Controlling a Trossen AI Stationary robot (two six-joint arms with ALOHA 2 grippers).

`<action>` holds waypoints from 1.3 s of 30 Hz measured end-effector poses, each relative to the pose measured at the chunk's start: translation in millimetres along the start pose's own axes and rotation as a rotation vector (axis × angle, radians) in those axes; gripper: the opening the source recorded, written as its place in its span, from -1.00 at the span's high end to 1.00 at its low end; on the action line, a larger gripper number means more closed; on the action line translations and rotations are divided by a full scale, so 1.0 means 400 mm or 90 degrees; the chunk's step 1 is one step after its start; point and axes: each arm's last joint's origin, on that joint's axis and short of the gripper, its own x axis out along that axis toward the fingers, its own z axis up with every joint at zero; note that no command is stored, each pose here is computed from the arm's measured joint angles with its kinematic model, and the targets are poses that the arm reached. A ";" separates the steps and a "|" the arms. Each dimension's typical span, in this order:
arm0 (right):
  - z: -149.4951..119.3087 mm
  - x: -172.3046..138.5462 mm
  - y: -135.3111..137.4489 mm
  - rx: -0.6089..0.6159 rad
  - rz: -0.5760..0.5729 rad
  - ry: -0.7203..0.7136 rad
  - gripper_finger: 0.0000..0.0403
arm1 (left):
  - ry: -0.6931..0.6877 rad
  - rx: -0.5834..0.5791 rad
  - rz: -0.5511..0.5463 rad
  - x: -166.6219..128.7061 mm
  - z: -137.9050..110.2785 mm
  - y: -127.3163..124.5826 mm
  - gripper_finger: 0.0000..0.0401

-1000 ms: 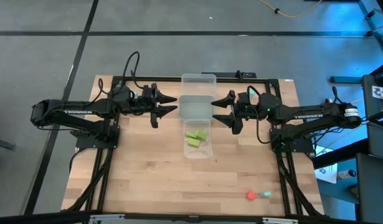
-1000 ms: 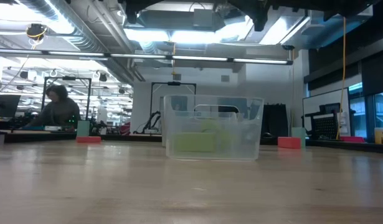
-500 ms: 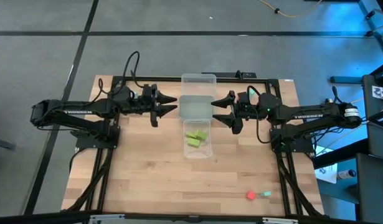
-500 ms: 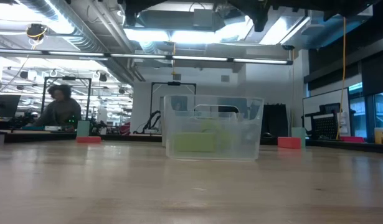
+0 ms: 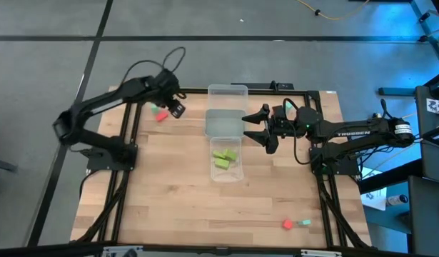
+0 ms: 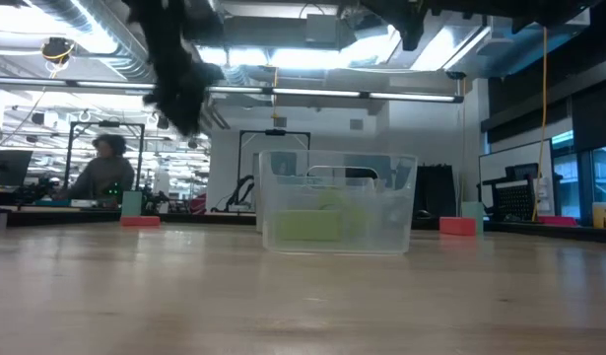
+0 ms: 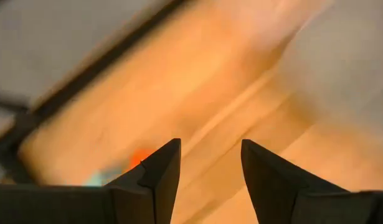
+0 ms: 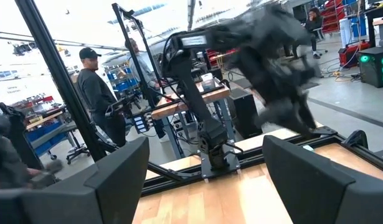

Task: Sort & place blocks by color
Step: Put the top left orange block into the gray bin

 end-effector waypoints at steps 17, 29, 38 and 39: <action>-0.003 0.000 -0.001 0.031 -0.003 0.009 -0.57 | 0.299 0.076 0.085 0.284 -0.016 0.100 0.20; -0.003 0.000 -0.001 0.029 -0.003 0.009 -0.57 | 0.332 0.082 0.086 0.336 -0.023 0.127 0.20; -0.005 0.000 -0.002 0.030 -0.004 0.014 -0.57 | 0.337 0.114 0.099 0.348 -0.024 0.125 0.10; -0.005 0.000 -0.002 0.030 -0.005 0.015 -0.57 | 0.337 0.112 0.090 0.348 -0.024 0.124 0.08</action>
